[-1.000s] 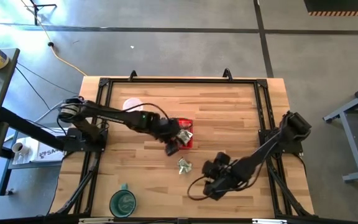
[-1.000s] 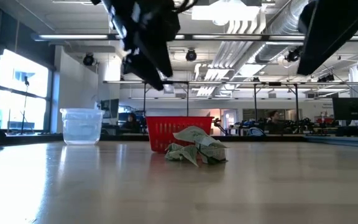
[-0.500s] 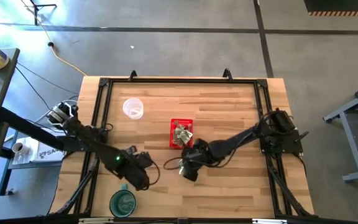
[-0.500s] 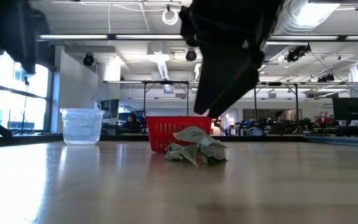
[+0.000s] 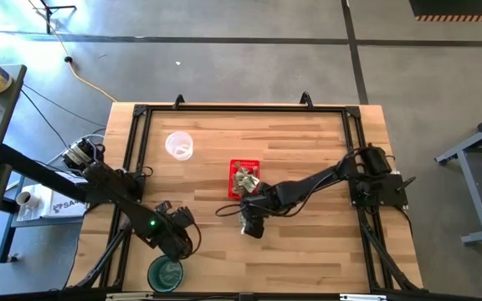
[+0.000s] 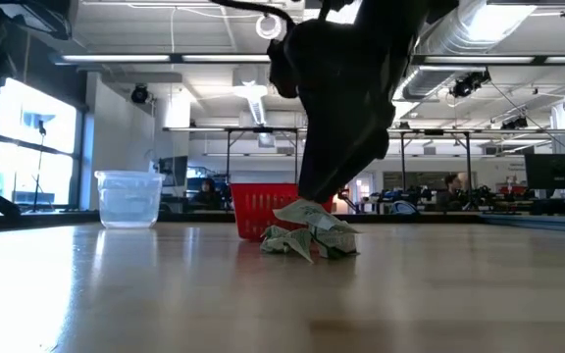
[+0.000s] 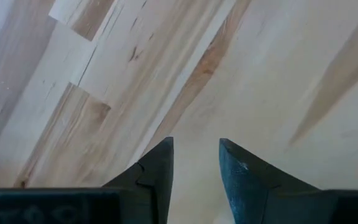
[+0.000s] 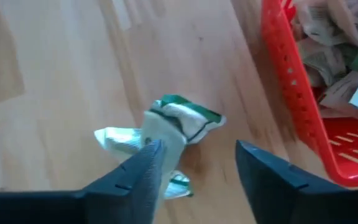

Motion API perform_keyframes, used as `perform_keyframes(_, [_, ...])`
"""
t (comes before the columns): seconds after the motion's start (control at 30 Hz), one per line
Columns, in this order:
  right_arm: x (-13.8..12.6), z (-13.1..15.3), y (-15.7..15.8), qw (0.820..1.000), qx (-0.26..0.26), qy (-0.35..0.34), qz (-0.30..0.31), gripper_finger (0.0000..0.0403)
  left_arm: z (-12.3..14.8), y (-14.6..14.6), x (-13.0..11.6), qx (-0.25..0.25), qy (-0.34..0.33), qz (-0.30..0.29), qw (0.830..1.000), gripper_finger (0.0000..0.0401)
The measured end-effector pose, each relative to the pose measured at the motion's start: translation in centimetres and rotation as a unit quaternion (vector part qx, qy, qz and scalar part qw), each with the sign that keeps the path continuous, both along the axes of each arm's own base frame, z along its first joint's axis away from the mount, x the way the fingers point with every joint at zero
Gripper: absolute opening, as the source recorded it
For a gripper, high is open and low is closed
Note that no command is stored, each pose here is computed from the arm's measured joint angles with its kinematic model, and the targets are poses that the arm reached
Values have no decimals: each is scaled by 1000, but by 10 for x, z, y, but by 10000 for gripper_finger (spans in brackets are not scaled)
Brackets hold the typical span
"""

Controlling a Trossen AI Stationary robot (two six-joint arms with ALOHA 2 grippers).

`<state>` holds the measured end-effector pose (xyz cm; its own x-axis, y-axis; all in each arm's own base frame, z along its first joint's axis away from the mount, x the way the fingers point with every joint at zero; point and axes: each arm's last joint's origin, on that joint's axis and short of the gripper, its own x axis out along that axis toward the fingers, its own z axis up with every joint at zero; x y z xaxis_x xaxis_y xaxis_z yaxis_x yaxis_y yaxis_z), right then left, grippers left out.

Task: Pick and place Stevia / Truvia into bins
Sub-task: Put the stevia packet into the red basket

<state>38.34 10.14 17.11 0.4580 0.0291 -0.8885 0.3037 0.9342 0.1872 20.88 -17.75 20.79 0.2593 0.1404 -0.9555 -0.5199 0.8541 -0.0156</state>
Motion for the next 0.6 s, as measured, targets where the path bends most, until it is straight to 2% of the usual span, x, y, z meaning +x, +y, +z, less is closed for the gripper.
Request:
perform_keyframes(0.13, [6, -10, -4, 999, 36, 9, 8, 160, 0, 0, 0, 1, 0, -2, 1000, 161])
perform_keyframes(0.3, [9, -21, -1, 996, 84, 23, 16, 140, 0, 0, 0, 3, 2, -3, 1000, 159])
perform_keyframes(0.4, [6, -16, 3, 996, 81, 22, 7, 111, 0, 1, 0, 5, 3, -4, 1000, 158])
perform_keyframes(0.53, [-2, 4, 5, 997, 73, 12, -12, 26, 0, 1, 0, 8, 5, -16, 1000, 157])
perform_keyframes(0.6, [-7, 15, 3, 998, 56, 9, -25, 10, 0, 1, 0, 9, 6, -20, 1000, 157])
